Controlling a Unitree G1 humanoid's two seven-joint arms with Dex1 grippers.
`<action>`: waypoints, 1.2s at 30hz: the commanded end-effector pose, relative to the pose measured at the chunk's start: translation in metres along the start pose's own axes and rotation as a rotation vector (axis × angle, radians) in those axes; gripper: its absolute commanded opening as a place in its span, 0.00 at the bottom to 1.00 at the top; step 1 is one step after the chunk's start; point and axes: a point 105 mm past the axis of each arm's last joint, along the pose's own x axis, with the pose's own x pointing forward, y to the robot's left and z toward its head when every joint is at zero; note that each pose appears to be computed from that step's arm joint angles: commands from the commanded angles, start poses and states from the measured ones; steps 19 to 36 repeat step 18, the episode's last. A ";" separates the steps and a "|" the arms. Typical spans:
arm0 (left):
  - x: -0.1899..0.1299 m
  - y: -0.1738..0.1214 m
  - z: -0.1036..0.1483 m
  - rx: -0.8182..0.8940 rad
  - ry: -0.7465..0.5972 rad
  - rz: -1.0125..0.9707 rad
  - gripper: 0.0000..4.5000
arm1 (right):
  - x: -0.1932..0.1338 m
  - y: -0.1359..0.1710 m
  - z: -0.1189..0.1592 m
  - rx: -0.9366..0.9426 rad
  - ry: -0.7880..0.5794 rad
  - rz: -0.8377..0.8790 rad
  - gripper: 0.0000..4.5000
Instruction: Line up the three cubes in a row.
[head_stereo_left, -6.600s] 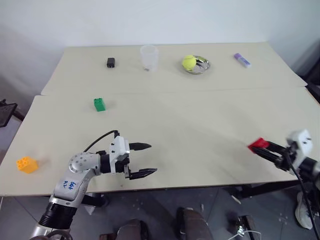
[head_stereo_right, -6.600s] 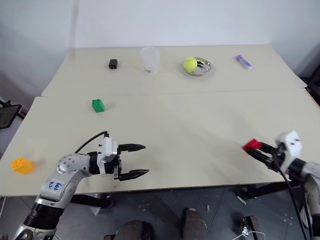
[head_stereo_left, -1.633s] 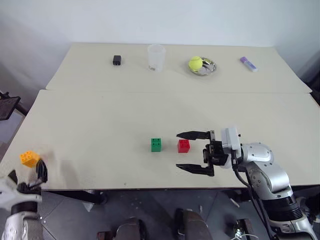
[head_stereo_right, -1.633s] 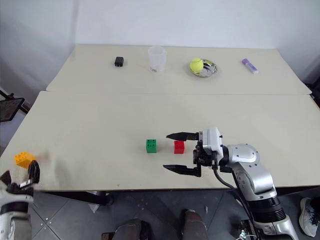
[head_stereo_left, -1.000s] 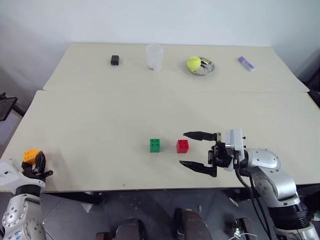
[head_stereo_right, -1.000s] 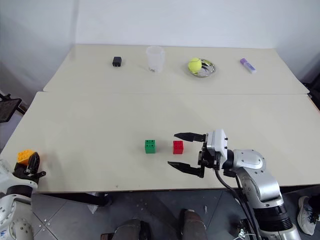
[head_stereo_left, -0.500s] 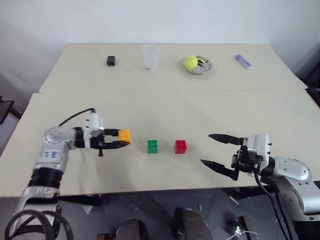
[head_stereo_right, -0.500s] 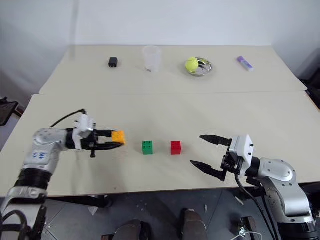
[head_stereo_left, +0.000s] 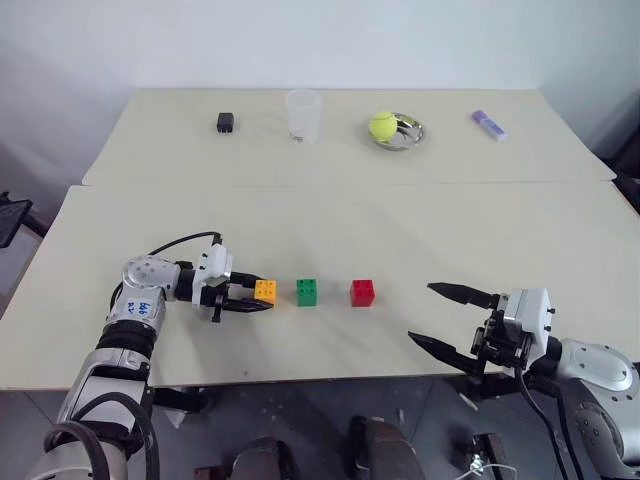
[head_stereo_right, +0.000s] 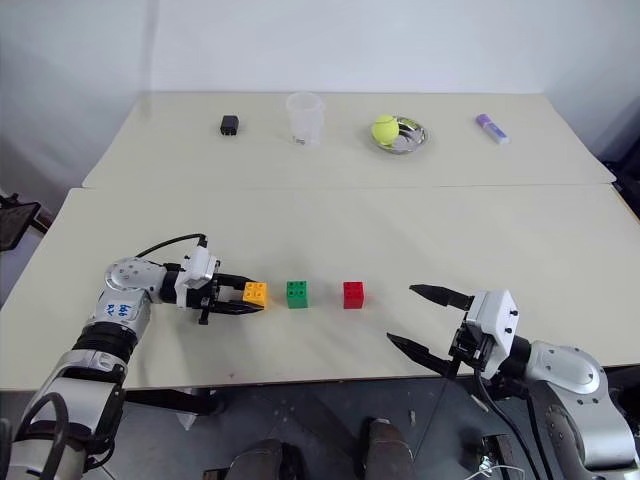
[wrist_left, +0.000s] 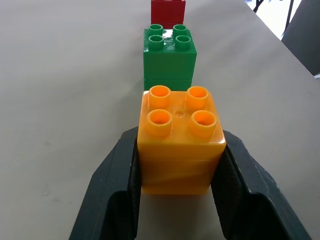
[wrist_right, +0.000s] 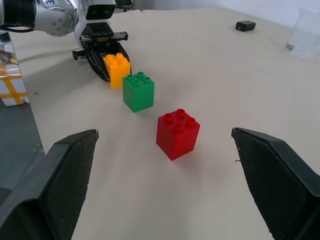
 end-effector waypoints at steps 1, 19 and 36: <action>-0.017 -0.010 -0.010 -0.044 0.053 -0.031 0.41 | -0.002 -0.005 0.009 -0.049 -0.024 0.010 1.00; -0.087 -0.009 0.047 0.083 0.082 0.211 0.71 | 0.009 -0.036 0.020 -0.121 0.252 0.390 1.00; -0.087 -0.009 0.047 0.083 0.082 0.211 0.71 | 0.009 -0.036 0.020 -0.121 0.252 0.390 1.00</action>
